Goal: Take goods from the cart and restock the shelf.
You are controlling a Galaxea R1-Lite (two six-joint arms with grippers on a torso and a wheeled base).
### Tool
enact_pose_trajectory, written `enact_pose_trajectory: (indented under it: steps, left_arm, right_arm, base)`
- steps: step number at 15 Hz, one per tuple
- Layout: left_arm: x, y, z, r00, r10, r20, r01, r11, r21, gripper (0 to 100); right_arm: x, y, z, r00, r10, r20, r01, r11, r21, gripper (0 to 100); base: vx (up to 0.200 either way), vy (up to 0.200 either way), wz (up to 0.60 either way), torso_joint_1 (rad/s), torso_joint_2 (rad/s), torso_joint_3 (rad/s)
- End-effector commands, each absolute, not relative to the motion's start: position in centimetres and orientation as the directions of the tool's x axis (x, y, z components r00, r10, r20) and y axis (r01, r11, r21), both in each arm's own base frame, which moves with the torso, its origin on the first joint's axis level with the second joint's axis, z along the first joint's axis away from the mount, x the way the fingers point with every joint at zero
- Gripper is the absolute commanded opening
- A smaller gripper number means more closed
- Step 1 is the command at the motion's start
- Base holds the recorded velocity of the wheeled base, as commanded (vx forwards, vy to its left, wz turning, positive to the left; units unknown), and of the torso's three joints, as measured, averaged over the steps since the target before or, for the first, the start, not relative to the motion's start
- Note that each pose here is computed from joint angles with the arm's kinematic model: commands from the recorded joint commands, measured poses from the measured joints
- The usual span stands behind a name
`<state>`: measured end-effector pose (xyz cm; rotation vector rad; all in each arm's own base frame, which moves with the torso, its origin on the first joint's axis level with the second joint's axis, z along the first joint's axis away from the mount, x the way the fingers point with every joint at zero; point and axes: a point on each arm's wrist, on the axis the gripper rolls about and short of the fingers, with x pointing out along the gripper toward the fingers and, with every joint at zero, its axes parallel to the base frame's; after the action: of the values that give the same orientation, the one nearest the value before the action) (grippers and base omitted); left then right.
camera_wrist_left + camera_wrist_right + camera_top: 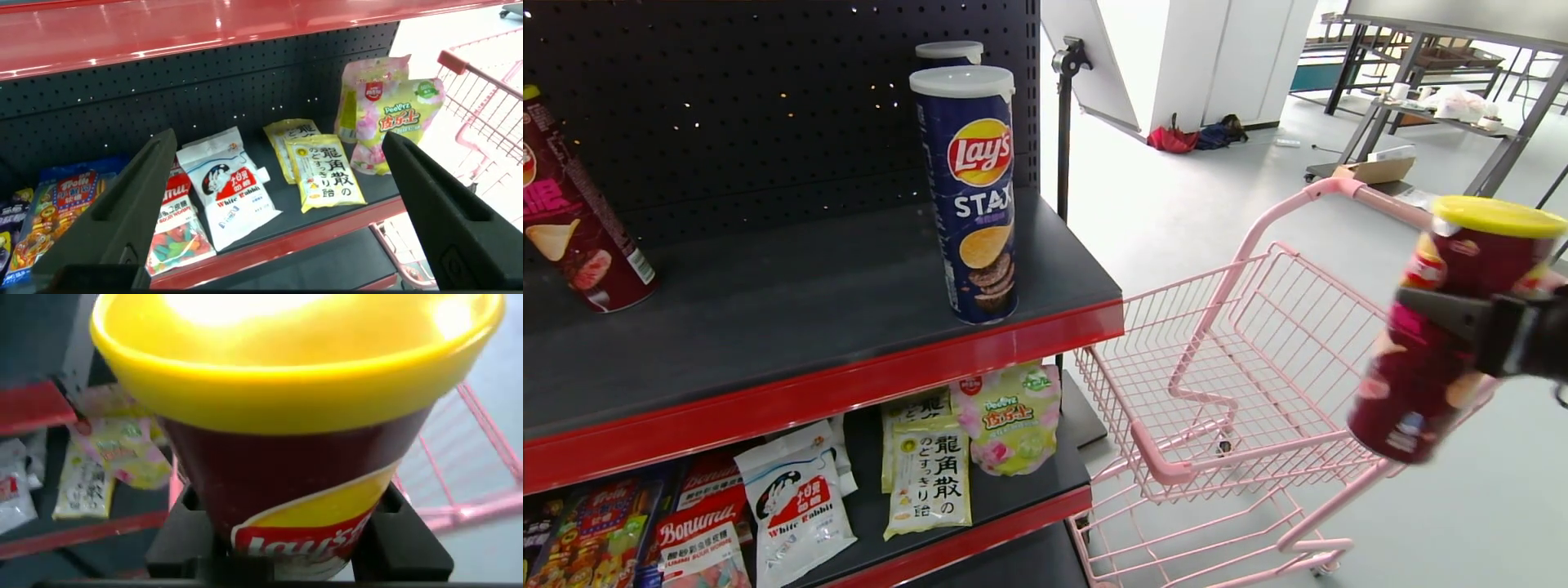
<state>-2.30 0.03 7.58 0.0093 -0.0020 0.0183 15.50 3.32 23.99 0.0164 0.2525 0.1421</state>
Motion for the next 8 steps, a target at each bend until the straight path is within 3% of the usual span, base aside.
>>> enact_pose_trajectory:
  steps: [1, 8]
  left_arm:
    - [-2.3, 0.0, 7.6, 1.0, 0.018, 0.002, -0.018, 1.0, 0.009, 100]
    - [-2.3, 0.0, 7.6, 1.0, 0.018, 0.002, -0.018, 1.0, 0.009, 100]
  right_arm:
    - [2.9, 0.0, 21.1, 0.962, -0.04, -0.271, 0.028, 0.998, -0.047, 0]
    - [-0.2, -0.3, 19.1, 0.959, -0.112, -0.26, 0.088, 0.991, -0.104, 0]
  base:
    - [0.0, 0.0, 0.0, 0.0, 0.0, 0.0]
    - [0.0, 0.0, 0.0, 0.0, 0.0, 0.0]
